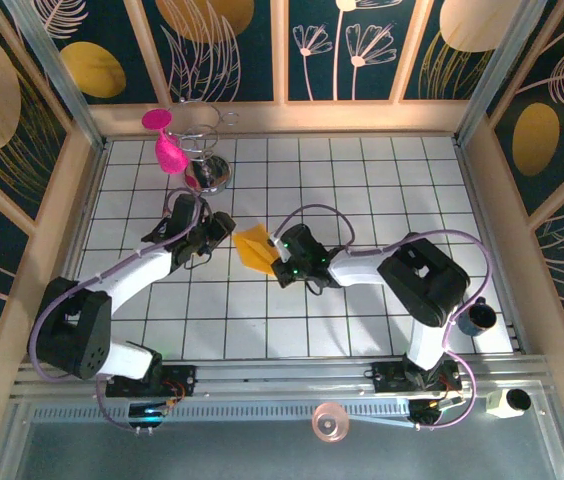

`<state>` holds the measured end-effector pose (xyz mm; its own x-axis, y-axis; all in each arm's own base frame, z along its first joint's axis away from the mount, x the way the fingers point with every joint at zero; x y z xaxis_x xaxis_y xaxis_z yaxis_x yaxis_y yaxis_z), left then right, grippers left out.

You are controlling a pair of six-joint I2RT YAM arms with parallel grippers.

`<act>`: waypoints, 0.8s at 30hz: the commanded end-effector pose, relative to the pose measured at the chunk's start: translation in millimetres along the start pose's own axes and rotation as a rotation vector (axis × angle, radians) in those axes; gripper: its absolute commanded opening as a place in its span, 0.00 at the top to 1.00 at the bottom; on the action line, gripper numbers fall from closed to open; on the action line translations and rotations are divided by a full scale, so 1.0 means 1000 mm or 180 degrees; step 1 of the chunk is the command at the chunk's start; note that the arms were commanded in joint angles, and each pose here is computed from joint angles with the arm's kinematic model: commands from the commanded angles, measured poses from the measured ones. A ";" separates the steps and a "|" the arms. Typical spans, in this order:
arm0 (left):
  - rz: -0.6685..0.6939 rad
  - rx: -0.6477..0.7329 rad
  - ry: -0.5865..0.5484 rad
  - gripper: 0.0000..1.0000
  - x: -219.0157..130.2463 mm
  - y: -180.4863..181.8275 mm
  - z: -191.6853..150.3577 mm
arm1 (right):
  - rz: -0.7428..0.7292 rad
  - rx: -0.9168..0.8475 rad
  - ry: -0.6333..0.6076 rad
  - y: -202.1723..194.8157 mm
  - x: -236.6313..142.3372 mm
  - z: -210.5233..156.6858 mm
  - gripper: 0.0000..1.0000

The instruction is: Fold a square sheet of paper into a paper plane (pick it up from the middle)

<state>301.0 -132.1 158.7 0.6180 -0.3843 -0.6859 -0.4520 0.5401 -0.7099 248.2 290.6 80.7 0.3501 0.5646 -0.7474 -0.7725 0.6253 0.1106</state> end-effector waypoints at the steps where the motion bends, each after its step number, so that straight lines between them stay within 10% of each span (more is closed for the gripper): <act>1: -0.0369 0.0082 0.0132 0.50 -0.003 -0.002 -0.007 | 0.0402 0.0319 0.0237 0.000 0.001 -0.009 1.00; 24: -0.0689 0.0269 0.0897 0.48 0.046 0.004 -0.073 | 0.1301 0.1305 0.0099 -0.034 -0.003 0.000 1.00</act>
<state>272.5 -192.6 103.0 0.4799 -0.6421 -0.5979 -0.3308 0.4988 -0.8011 270.9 263.4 76.5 0.0784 0.7523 -0.6541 -0.5843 0.5663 0.5813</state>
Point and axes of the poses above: each hand's point on the last joint's axis, 136 mm out from that joint toward the fingers, its own x axis out along the fingers, its own y axis along the line the jaws close on, z = x × y, the point moved 8 cm from there along -x, back along the fingers, and after that the axes turned 10 degrees about -x, right-handed, at the moved point
